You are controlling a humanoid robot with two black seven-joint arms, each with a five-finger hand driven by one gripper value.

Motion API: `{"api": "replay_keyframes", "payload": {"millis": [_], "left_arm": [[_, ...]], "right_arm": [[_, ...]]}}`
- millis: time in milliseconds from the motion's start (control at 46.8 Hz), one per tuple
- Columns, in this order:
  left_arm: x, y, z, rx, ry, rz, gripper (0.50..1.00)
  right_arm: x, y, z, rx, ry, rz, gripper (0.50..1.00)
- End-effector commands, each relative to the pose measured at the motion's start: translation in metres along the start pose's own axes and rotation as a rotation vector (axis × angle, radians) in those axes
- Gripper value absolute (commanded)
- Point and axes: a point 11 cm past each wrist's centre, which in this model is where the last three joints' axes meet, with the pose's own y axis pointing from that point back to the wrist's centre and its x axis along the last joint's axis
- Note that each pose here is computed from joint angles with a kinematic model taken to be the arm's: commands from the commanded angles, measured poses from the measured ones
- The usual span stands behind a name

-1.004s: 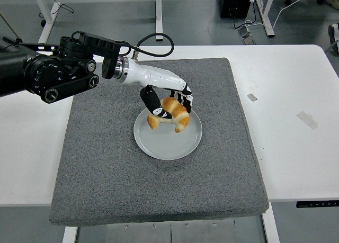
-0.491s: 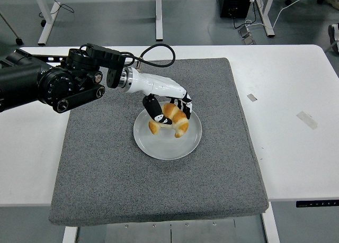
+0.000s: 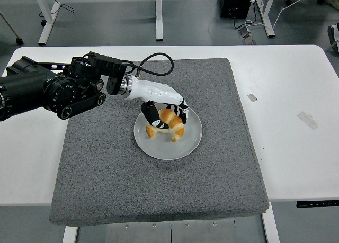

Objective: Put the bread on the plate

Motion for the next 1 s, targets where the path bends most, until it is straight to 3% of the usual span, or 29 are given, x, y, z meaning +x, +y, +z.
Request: {"api": "replay_keyframes", "payload": {"millis": [0, 256, 662, 983], "left_arm": [[-0.0011, 0.0001, -0.0011, 0.003, 0.003, 0.0, 0.533], [-0.0024, -0.0006, -0.0018, 0.003, 0.0, 0.01, 0.56], [-0.0004, -0.0009, -0.002, 0.003, -0.021, 0.045, 0.733], [0.0002, -0.0009, -0.002, 0.002, -0.015, 0.051, 0.796]], "right_arm": [[0.0001, 0.0, -0.0001, 0.0, 0.0, 0.001, 1.0], [0.0001, 0.0, -0.0001, 0.0, 0.0, 0.001, 1.0], [0.0001, 0.0, -0.0001, 0.0, 0.0, 0.001, 1.0], [-0.0001, 0.0, -0.0001, 0.0, 0.0, -0.001, 1.0]]}}
